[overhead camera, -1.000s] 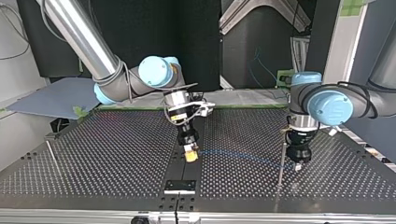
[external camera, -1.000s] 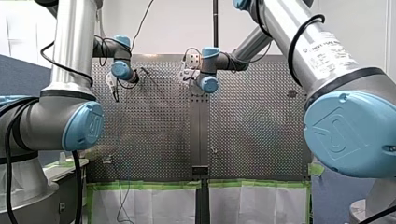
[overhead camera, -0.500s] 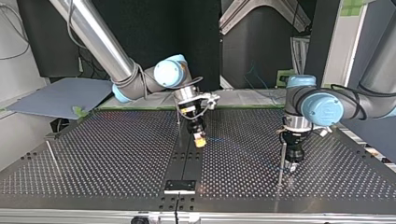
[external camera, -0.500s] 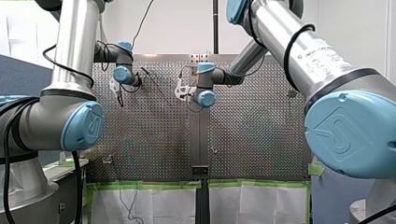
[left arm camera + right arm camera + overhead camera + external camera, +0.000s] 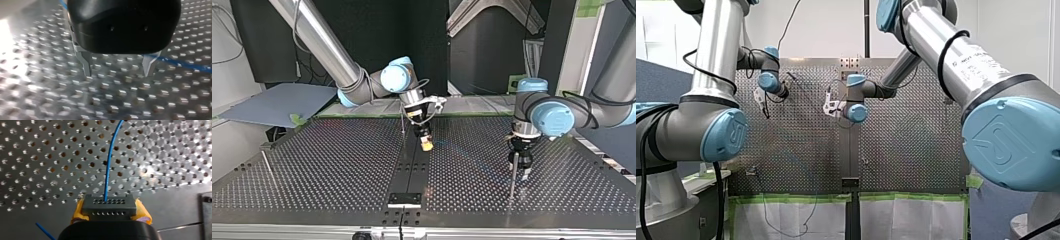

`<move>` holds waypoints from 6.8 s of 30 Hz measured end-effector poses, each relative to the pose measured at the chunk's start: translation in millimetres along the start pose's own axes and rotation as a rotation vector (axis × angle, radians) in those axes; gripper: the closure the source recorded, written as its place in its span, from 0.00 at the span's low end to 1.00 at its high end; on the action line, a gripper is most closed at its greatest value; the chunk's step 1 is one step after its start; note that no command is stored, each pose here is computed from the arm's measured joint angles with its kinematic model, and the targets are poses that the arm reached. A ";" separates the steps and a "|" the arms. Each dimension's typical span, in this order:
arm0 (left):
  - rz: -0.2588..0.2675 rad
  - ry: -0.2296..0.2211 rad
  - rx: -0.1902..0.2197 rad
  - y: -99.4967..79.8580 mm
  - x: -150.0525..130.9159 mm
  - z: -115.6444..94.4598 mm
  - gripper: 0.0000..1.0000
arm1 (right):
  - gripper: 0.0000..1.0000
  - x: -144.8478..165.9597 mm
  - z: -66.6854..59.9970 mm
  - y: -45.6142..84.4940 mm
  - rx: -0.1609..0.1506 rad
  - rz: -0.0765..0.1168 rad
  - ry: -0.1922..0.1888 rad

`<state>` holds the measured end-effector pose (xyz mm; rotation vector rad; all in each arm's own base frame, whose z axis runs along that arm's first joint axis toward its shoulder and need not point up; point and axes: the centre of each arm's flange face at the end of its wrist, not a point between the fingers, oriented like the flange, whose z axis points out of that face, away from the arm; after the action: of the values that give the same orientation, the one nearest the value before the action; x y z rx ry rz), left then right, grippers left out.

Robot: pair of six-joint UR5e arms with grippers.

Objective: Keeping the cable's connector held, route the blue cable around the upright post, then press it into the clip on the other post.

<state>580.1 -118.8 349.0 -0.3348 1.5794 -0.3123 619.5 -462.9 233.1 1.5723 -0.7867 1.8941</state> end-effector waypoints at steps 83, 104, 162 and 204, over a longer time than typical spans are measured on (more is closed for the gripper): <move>0.015 0.062 -0.025 2.1 34.7 6.0 0.01 | 1.00 -413.4 -187.9 91.2 -0.199 -0.016 -0.436; 0.015 0.061 -0.029 2.5 34.6 5.9 0.01 | 1.00 -449.1 -214.9 137.4 -0.283 -0.003 -0.473; 0.009 0.115 -0.163 5.8 42.8 -9.3 0.01 | 1.00 -250.6 -259.2 144.6 -0.379 -0.035 -0.173; -0.399 0.111 -0.086 21.8 53.5 -36.3 0.01 | 1.00 -249.7 -288.1 141.8 -0.382 -0.041 -0.213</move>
<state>541.8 -120.5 292.5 -0.7134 1.6320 -0.5792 365.9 -358.6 -67.4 1.5419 -1.1231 1.4541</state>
